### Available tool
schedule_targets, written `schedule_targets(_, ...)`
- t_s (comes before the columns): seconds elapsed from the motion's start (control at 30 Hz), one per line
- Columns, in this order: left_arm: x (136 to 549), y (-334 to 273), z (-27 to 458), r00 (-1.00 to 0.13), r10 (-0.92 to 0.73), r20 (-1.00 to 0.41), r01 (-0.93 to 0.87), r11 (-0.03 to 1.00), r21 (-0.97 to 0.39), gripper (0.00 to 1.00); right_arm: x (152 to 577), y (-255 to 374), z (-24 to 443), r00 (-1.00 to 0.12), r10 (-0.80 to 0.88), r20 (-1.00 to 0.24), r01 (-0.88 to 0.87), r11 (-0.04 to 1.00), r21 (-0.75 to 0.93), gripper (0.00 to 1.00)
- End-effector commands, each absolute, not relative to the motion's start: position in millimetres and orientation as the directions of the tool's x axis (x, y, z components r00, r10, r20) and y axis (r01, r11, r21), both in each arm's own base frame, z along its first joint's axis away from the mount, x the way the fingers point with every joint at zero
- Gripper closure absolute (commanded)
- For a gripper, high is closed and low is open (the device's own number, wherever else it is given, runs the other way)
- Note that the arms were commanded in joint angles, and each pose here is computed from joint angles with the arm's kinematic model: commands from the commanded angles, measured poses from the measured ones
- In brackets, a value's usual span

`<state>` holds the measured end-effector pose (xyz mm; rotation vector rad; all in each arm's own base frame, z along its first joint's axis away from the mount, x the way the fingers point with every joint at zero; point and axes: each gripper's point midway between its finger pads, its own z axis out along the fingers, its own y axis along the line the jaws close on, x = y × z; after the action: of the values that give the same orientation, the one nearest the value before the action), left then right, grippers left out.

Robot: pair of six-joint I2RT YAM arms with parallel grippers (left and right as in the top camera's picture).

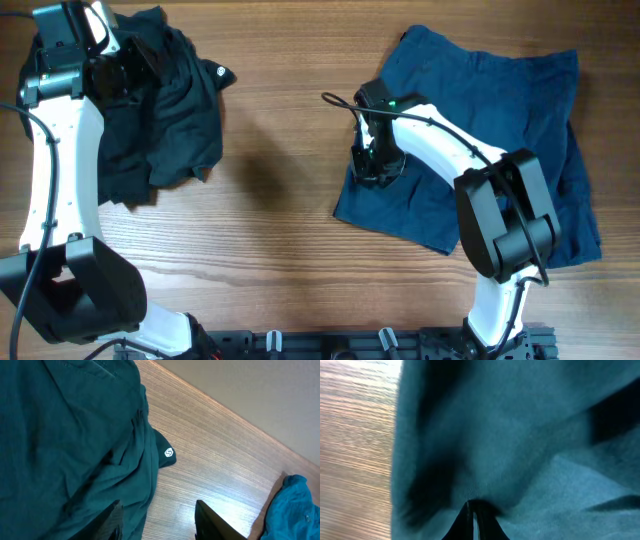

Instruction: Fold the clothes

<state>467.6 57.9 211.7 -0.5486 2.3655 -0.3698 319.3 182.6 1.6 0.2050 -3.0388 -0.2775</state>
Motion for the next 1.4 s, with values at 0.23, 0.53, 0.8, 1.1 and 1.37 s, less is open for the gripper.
schedule_targets(0.23, 467.7, 56.3, 226.0, -0.675, -0.458, -0.579, -0.255, 0.881, -0.399, 0.56, 291.8, 203.8, -32.1, -0.915, -0.387, 0.116, -0.366, 0.915, 0.168, 0.96)
schedule_targets(0.53, 467.6, 56.9, 225.8, -0.676, -0.451, -0.583, -0.252, 0.885, -0.392, 0.55, 245.2, 239.9, -44.3, -0.797, -0.578, 0.173, -0.552, 0.814, 0.178, 0.96)
schedule_targets(0.8, 467.2, 65.5, 224.3, -0.666, -0.449, -0.595, -0.283, 0.891, -0.356, 0.55, 200.1, 241.5, -35.3, -0.703, -0.649, 0.292, -0.608, 0.761, 0.226, 0.96)
schedule_targets(1.1, 468.2, 65.0, 225.1, -0.674, -0.417, -0.61, -0.256, 0.906, -0.337, 0.55, 196.4, 274.1, 17.2, -0.793, -0.581, 0.183, -0.521, 0.803, 0.288, 0.96)
schedule_targets(1.37, 498.8, -5.1, 232.0, -0.677, -0.225, -0.701, 0.021, 0.946, -0.324, 0.5, 301.8, 203.5, 175.2, -0.949, -0.14, -0.283, -0.236, 0.91, 0.341, 0.81)
